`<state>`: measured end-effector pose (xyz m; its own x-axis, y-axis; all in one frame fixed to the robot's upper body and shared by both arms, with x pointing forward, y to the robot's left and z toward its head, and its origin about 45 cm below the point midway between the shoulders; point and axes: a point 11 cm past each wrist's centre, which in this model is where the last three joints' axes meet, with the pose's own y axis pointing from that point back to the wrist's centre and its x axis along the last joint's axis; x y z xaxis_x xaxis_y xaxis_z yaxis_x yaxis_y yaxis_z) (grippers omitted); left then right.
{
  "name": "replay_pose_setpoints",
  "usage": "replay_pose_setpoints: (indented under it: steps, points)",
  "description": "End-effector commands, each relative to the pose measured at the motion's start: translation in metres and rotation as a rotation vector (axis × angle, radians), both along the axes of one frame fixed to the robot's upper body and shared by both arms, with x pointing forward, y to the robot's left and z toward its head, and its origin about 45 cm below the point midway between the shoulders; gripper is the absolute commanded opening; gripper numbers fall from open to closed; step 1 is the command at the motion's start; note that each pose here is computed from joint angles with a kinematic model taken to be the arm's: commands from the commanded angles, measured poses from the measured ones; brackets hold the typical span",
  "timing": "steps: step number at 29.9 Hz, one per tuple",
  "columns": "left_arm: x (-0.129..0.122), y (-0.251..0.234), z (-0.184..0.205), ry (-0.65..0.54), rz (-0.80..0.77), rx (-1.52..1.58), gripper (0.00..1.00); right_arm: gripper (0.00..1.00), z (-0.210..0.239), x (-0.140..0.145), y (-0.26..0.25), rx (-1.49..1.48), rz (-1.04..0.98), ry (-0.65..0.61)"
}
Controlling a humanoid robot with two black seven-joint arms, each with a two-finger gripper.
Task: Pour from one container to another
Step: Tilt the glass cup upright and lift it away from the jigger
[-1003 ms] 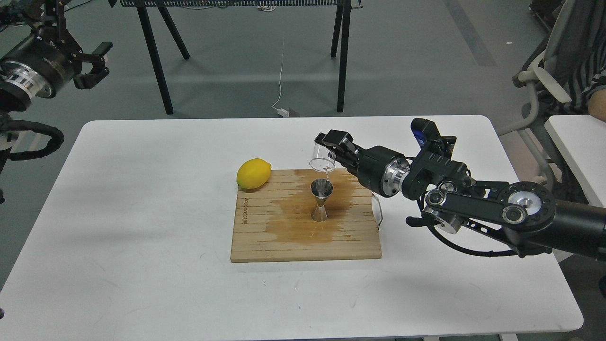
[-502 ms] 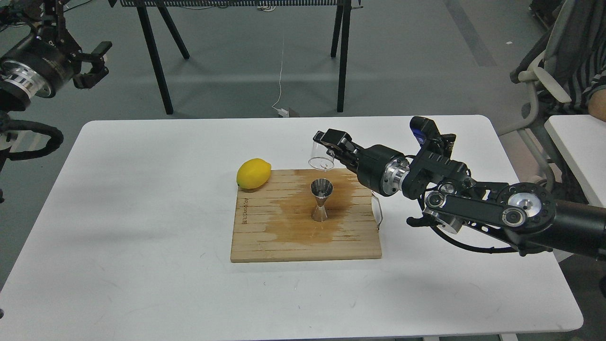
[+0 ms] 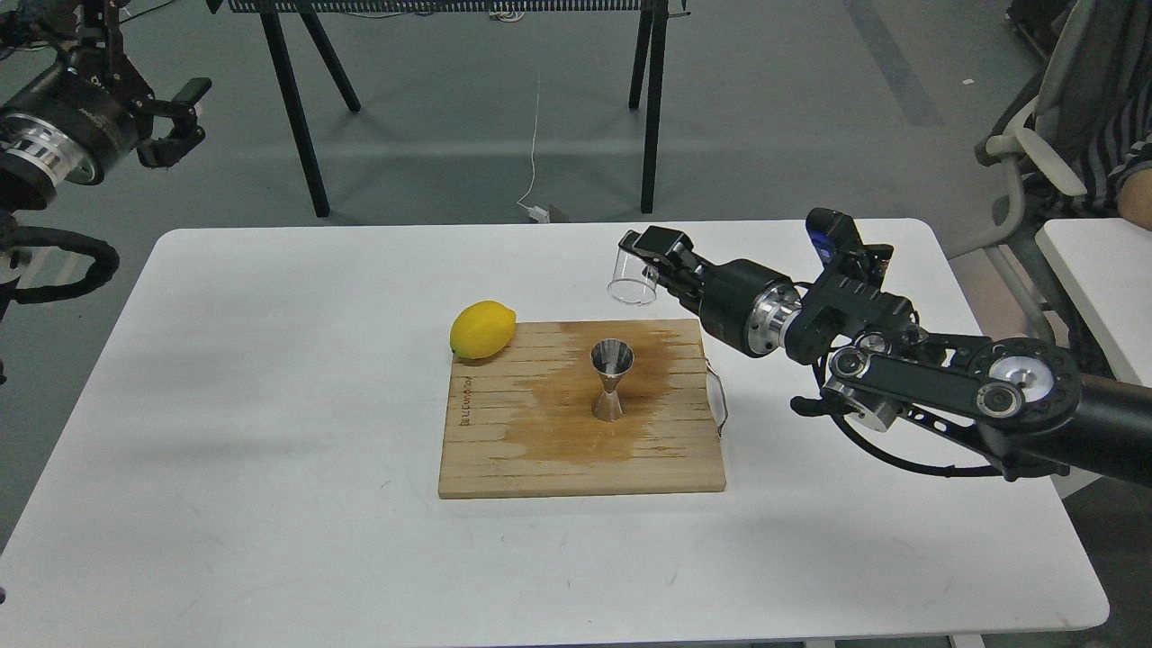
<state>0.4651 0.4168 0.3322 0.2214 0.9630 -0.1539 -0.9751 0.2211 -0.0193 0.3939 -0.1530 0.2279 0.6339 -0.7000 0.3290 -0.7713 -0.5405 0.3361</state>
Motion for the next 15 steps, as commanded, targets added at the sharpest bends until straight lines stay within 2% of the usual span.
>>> replay_pose_setpoints:
  steps: [1,9,15]
  points:
    - [0.0,-0.001,0.0,0.0,-0.002,0.0,1.0,0.13,0.007,0.006,-0.011,0.151,-0.097,0.087]
    - [0.0,0.0,0.001,0.0,-0.001,0.001,1.0,0.13,0.013,0.023,-0.071,0.67,-0.403,0.278]
    - [0.002,0.0,0.005,-0.006,0.01,0.001,1.0,0.13,-0.02,0.015,-0.133,1.078,-0.688,0.384]
